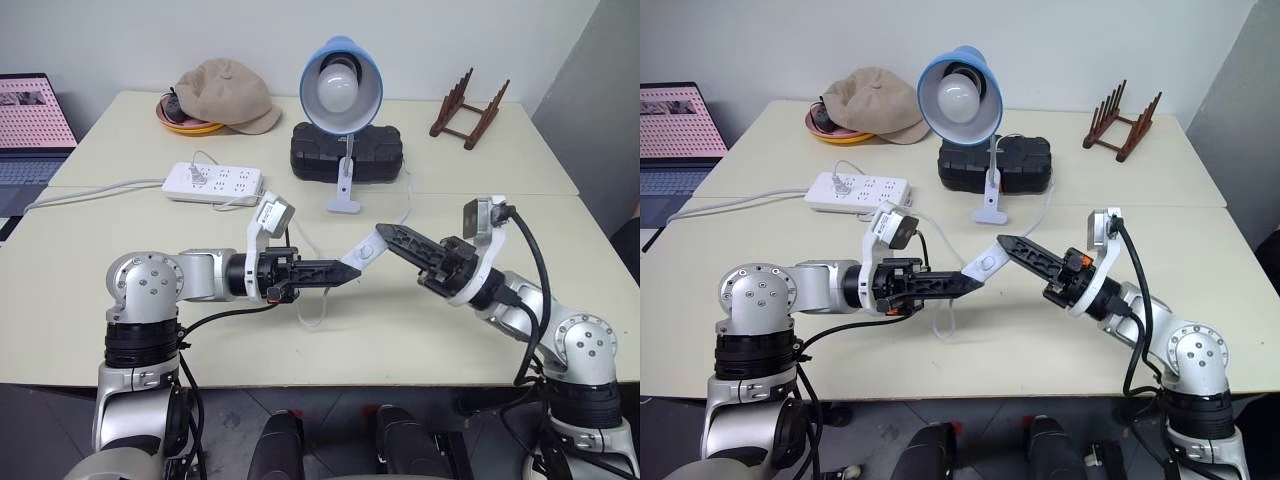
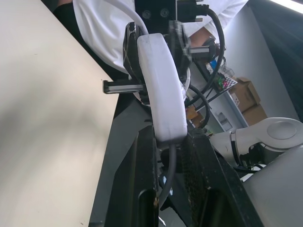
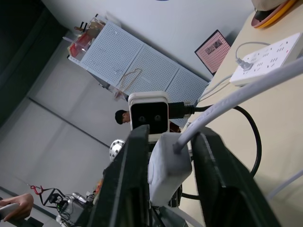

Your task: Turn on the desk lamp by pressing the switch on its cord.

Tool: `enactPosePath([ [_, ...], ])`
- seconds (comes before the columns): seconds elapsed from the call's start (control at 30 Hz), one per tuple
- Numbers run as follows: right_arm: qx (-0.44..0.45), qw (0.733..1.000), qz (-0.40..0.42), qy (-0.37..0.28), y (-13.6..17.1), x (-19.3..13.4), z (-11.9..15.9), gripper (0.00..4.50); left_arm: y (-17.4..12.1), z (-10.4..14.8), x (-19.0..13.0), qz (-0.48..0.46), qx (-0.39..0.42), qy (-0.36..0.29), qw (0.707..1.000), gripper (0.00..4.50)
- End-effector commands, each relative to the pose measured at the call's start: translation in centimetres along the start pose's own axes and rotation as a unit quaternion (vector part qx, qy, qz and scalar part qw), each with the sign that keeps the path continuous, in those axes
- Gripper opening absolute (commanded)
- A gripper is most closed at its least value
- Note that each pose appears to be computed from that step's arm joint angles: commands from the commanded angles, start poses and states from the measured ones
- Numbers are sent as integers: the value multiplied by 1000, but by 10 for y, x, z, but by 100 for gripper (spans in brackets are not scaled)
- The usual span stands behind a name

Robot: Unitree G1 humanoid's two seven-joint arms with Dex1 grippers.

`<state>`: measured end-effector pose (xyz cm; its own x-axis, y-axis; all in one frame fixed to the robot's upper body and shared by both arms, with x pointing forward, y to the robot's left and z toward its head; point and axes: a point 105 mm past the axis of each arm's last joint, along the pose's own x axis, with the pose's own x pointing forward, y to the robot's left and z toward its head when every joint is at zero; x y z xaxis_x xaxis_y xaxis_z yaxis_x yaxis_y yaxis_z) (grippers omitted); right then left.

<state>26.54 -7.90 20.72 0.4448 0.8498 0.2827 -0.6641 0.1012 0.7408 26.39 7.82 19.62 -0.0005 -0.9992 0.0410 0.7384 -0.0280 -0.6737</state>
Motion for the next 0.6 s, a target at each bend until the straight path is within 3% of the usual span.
enactPosePath([
  [0.03,0,1000,28,-7,21,-11,-1,221,-8,13,2,-7,33,-17,999,37],
  [0.33,23,999,43,-13,29,5,-13,432,-10,9,6,-16,37,-8,999,37],
  [0.6,30,998,50,-5,30,13,-21,445,-11,7,8,-14,41,-2,999,37],
])
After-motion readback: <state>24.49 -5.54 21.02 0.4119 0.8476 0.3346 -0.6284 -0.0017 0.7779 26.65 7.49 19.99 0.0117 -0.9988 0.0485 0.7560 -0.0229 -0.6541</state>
